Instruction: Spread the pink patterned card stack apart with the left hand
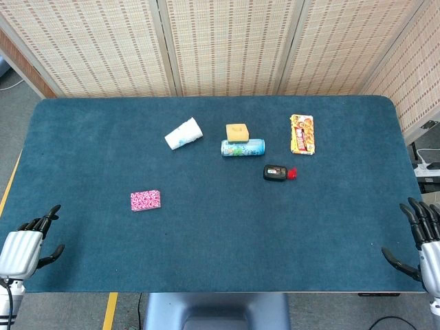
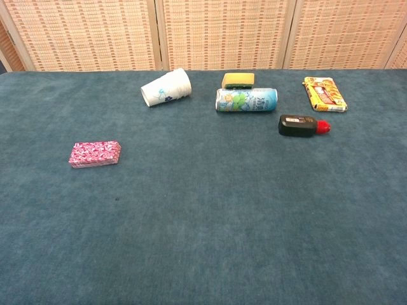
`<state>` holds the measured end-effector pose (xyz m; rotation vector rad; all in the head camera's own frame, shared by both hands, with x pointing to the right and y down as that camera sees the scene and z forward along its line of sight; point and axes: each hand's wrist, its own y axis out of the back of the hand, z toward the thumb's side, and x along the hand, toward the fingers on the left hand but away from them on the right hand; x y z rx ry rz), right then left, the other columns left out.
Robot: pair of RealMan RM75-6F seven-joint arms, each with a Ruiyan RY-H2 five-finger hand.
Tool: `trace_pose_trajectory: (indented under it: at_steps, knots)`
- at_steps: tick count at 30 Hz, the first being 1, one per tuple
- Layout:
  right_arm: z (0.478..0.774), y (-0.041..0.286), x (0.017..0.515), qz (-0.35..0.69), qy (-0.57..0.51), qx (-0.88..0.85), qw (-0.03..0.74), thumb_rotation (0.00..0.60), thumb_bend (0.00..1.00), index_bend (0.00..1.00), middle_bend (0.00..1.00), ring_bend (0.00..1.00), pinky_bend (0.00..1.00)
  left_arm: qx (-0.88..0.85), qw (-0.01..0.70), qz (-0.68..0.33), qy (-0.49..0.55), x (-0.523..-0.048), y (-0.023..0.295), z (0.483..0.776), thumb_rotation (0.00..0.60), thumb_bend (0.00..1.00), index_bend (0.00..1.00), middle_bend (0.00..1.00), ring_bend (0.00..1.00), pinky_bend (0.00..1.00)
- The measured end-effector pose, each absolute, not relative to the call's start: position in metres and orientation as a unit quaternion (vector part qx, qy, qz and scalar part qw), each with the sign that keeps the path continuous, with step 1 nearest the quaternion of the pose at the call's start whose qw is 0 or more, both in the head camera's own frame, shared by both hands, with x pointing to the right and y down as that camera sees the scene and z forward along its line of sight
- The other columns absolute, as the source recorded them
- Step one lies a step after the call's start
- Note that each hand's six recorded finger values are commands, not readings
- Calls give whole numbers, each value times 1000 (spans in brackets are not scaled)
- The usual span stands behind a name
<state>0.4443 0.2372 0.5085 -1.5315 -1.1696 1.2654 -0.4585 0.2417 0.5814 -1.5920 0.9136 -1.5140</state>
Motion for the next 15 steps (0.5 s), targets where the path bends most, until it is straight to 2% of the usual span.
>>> trace_pose_trajectory:
  at_steps: [9, 12, 15]
  knots:
    - [517, 239, 437, 508, -438, -625, 400, 600, 130, 77, 29, 0, 36, -633, 378, -565, 370, -460, 238, 583, 600, 266, 61, 326, 343, 461]
    - [518, 239, 435, 507, -434, -629, 400, 600, 130, 77, 28, 0, 36, -642, 382, -546, 380, -461, 235, 586, 600, 270, 37, 437, 427, 477]
    - [521, 237, 435, 510, -432, -628, 398, 600, 130, 77, 28, 0, 38, -658, 378, -524, 387, -460, 230, 590, 600, 255, 6, 616, 559, 585]
